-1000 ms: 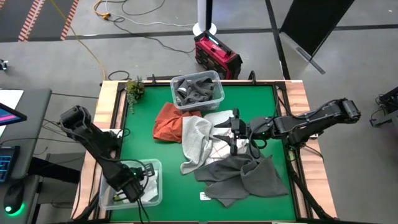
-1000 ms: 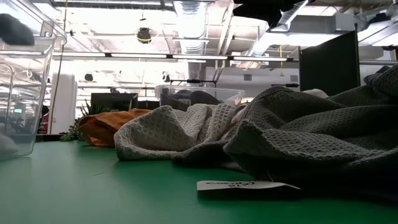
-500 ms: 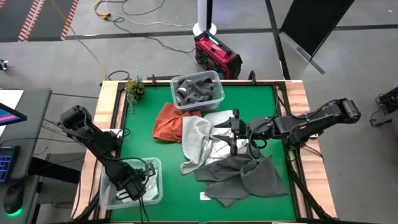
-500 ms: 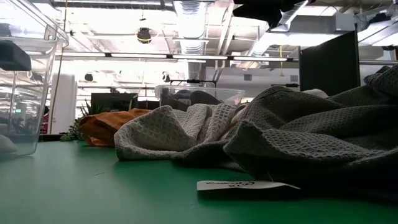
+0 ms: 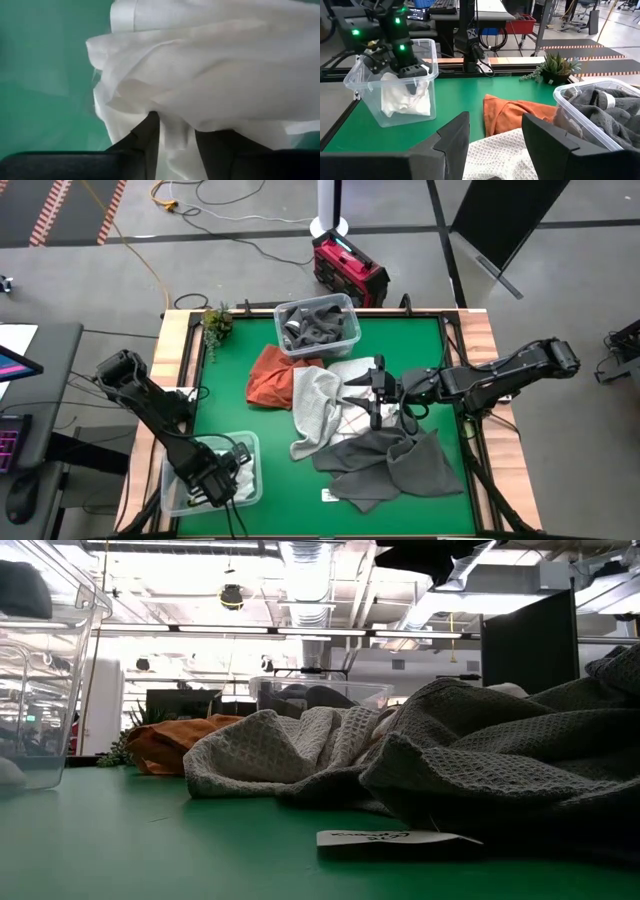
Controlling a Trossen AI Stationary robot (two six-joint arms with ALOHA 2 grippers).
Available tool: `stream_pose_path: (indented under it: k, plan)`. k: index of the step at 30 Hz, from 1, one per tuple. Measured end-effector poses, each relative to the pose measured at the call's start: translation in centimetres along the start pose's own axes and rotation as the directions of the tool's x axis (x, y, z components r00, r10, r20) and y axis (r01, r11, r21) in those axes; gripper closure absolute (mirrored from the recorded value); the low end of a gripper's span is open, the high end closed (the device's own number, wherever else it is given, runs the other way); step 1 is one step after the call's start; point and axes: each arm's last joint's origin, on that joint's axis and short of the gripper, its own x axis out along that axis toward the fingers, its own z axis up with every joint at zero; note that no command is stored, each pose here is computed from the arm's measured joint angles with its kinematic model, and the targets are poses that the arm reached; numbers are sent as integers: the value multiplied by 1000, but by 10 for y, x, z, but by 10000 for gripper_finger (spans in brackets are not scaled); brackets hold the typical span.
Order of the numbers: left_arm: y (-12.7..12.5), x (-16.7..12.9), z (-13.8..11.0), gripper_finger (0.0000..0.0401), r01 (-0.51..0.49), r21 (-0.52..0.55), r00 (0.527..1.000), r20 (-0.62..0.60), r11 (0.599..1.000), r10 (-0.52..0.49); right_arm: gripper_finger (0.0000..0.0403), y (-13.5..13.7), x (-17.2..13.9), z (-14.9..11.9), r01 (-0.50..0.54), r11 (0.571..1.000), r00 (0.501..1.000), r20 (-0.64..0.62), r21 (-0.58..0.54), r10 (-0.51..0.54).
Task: Sort towels by color in basket
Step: Put the left white towel into the bottom transparent bin, then put the gray towel into the top transparent bin
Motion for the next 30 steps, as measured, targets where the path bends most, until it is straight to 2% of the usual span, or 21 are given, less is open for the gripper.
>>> stream_pose_path:
  k: [6, 11, 19, 23, 25, 27, 29, 30]
  plan:
    - [2, -15, 0, 247, 2, -27, 998, -60, 1000, -4, 188, 3, -1, -1, -11, 1000, 1000, -4, -5, 11]
    - [4, -35, 0, 242, 4, -63, 994, -110, 998, -11, 188, 3, -1, -1, -11, 1000, 1000, -4, -6, 11]
    - [23, -75, 12, 270, -25, -237, 1000, 7, 971, 27, 188, 2, -1, -1, -8, 1000, 1000, -4, -6, 8]
    - [35, -101, 11, 286, -103, -315, 988, 79, 944, 134, 188, 2, -1, -1, -8, 1000, 1000, -7, -7, 8]
    - [43, -116, 10, 293, -180, -344, 967, 107, 921, 229, 188, 2, -1, -1, -7, 1000, 1000, -8, -7, 7]
    - [51, -129, 9, 298, -298, -363, 927, 110, 883, 358, 188, 0, 0, -2, -1, 1000, 1000, -17, -6, 1]
    - [61, -142, 8, 303, -455, -389, 844, 98, 801, 527, 188, -2, 0, -4, 9, 1000, 999, -40, -10, -9]
    - [66, -147, 7, 305, -540, -407, 782, 82, 737, 618, 188, -4, 1, -5, 18, 1000, 998, -56, -12, -18]
